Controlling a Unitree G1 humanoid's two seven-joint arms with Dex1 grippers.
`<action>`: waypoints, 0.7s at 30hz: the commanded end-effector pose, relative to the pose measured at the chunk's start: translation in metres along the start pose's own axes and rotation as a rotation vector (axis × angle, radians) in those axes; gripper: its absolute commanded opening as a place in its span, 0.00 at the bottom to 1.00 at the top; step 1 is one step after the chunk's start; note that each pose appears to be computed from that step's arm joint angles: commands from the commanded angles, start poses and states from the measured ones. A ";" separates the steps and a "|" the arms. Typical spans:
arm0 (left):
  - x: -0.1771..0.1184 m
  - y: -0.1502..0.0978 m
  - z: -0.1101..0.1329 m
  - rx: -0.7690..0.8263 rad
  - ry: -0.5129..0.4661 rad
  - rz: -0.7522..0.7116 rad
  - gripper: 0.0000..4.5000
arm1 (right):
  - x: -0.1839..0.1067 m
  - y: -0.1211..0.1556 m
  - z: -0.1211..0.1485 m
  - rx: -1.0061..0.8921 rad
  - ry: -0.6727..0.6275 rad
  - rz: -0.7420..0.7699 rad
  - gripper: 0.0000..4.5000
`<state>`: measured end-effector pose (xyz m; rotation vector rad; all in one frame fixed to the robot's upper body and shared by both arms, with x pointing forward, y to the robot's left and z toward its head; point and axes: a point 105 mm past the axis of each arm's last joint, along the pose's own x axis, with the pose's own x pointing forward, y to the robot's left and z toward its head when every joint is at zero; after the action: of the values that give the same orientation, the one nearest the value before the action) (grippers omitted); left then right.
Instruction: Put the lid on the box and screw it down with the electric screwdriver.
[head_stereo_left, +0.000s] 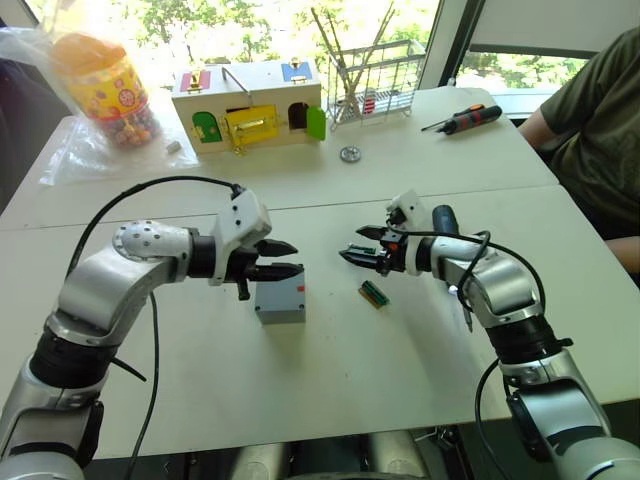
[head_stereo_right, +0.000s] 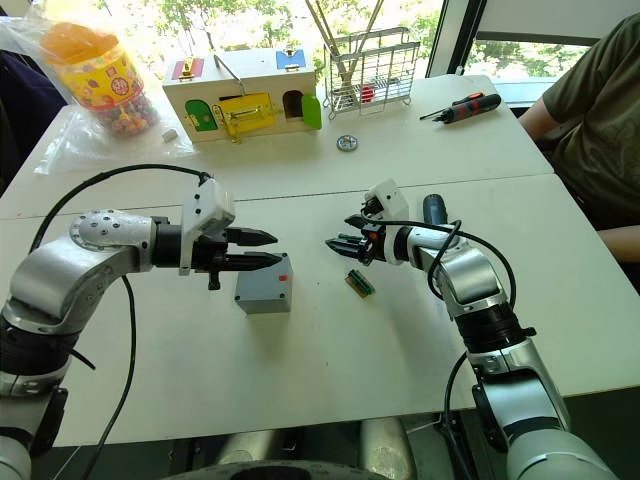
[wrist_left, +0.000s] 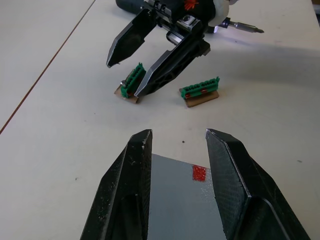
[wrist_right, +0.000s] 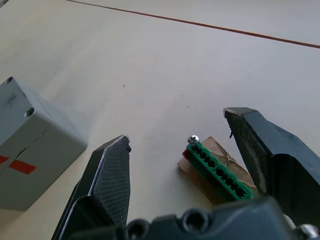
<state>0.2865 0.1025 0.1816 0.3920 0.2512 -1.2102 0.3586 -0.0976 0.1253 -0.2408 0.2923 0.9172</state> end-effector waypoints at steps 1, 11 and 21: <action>-0.002 0.000 0.003 0.026 -0.002 0.008 0.38 | 0.001 0.000 0.011 -0.026 -0.032 0.005 0.76; -0.007 0.007 -0.010 0.015 0.030 0.036 0.38 | 0.007 -0.002 0.007 0.005 -0.038 -0.003 0.70; -0.006 0.006 -0.014 0.012 0.037 0.039 0.38 | 0.009 -0.004 0.008 0.022 -0.058 -0.018 0.01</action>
<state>0.2901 0.1146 0.1651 0.3982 0.2999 -1.1714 0.3641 -0.0933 0.1118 -0.1980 0.3131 0.8998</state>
